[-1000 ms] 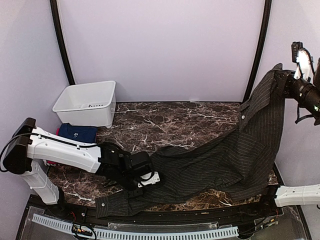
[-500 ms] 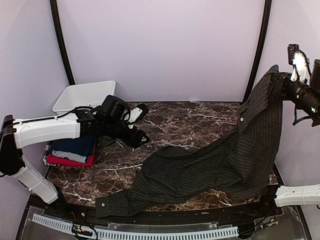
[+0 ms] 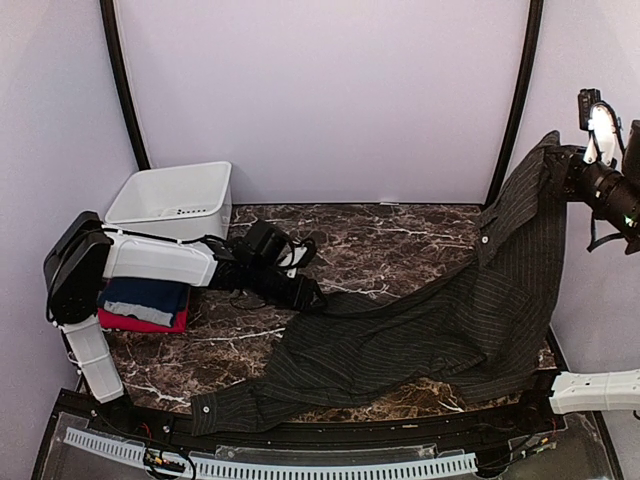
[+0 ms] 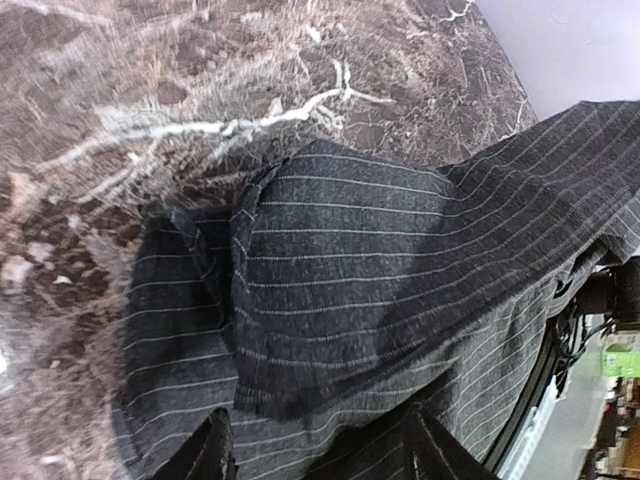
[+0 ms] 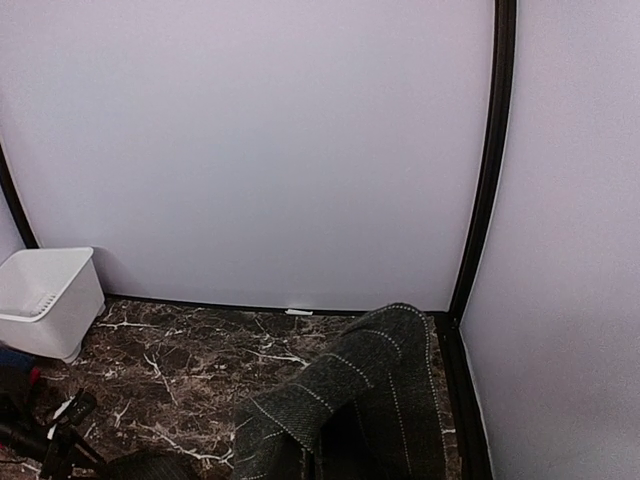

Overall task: Fold and stack the mixed laundry pile
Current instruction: Pick up the crumpled shirt from the center of the board, then flatten out the crumpled shirt at the center of the board.

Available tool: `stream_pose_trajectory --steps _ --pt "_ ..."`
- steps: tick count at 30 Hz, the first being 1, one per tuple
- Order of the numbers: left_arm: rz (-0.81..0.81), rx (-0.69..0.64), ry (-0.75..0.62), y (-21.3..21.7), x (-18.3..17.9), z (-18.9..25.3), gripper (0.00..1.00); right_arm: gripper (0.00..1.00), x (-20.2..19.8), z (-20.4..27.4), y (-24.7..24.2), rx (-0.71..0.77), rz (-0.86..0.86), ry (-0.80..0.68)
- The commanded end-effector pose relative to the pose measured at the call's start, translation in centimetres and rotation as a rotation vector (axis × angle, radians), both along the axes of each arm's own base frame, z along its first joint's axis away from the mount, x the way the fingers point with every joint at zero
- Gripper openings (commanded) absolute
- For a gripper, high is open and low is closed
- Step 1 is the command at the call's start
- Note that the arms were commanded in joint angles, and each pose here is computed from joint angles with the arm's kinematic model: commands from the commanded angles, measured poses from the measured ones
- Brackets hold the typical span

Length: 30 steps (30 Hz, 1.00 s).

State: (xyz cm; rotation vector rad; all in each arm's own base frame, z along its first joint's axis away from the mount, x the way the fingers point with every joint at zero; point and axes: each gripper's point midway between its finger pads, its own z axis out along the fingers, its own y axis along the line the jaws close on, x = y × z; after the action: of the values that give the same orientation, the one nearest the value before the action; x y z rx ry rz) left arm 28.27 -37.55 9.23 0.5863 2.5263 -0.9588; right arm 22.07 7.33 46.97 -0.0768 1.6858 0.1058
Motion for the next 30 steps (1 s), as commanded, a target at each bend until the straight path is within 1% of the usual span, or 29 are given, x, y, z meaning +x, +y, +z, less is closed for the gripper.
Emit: stream_pose_trajectory --steps 1,2,4,6,7,8,9,10,11,12,13,15,17,20,21,22,24,26,29,30 --pt "0.029 -0.061 0.109 -1.9 0.4 -1.0 0.54 0.0 0.2 0.5 -0.4 0.018 -0.025 -0.029" --pt "0.034 -0.067 0.115 -2.2 0.7 -0.9 0.54 0.0 0.2 0.5 -0.4 0.017 -0.025 -0.029" --pt "0.042 -0.037 0.142 -2.4 1.0 -1.9 0.5 0.0 0.3 0.4 -0.5 0.012 -0.03 -0.028" --pt "0.055 -0.011 0.161 -2.4 1.2 -2.7 0.46 0.0 0.3 0.3 -0.4 0.011 -0.031 -0.027" --pt "0.062 -0.012 0.17 -2.6 1.4 -2.8 0.4 0.0 0.4 0.2 -0.4 0.008 -0.033 -0.024" --pt "0.064 -0.015 0.169 -2.7 1.5 -2.6 0.3 0.0 0.5 0.1 -0.3 0.007 -0.033 -0.023" --pt "0.072 -0.026 0.157 -2.8 1.8 -2.0 0.24 0.0 0.5 0.1 -0.4 0.009 -0.034 -0.023" --pt "0.076 -0.045 0.134 -3.0 2.1 -0.8 0.13 0.0 0.5 0.2 -0.4 0.01 -0.036 -0.024" --pt "0.089 -0.052 0.11 -2.8 2.4 0.0 0.08 0.0 0.5 0.2 -0.5 0.01 -0.038 -0.026" --pt "0.093 -0.082 0.071 -2.8 2.7 2.3 0.02 0.0 0.4 0.5 -0.6 0.011 -0.04 -0.033" --pt "0.104 -0.086 0.027 -2.5 3.1 3.6 0.01 0.0 0.3 1.0 -0.9 0.011 -0.048 -0.045" --pt "0.124 -0.109 -0.088 -1.6 3.7 8.4 0.0 0.0 0.0 2.4 -1.8 0.004 -0.075 -0.08" --pt "0.133 -0.14 -0.215 -0.4 3.8 14.1 0.0 0.0 -0.6 4.6 -2.9 0.006 -0.099 -0.133" --pt "0.125 -0.223 -0.391 1.8 2.4 23.4 0.0 0.0 -2.2 8.8 -4.6 0.037 -0.12 -0.238" --pt "0.113 -0.23 -0.441 2.4 2.0 25.0 0.0 0.0 -2.9 10.6 -5.3 0.062 -0.123 -0.279" --pt "0.11 -0.26 -0.496 3.3 0.9 27.7 0.0 0.0 -3.6 12.0 -5.8 0.079 -0.12 -0.314" --pt "0.09 -0.258 -0.608 4.7 -0.6 30.8 0.0 0.0 -4.7 14.5 -6.7 0.11 -0.111 -0.368" --pt "0.077 -0.247 -0.677 5.9 -2.1 32.7 0.0 0.0 -5.4 16.2 -6.6 0.119 -0.073 -0.396" --pt "0.058 -0.236 -0.731 7.0 -4.5 34.3 0.0 0.0 -5.5 16.9 -5.9 0.103 -0.026 -0.384" --pt "0.056 -0.232 -0.738 7.2 -4.7 34.4 0.0 0.0 -5.3 16.7 -5.6 0.096 -0.021 -0.371"
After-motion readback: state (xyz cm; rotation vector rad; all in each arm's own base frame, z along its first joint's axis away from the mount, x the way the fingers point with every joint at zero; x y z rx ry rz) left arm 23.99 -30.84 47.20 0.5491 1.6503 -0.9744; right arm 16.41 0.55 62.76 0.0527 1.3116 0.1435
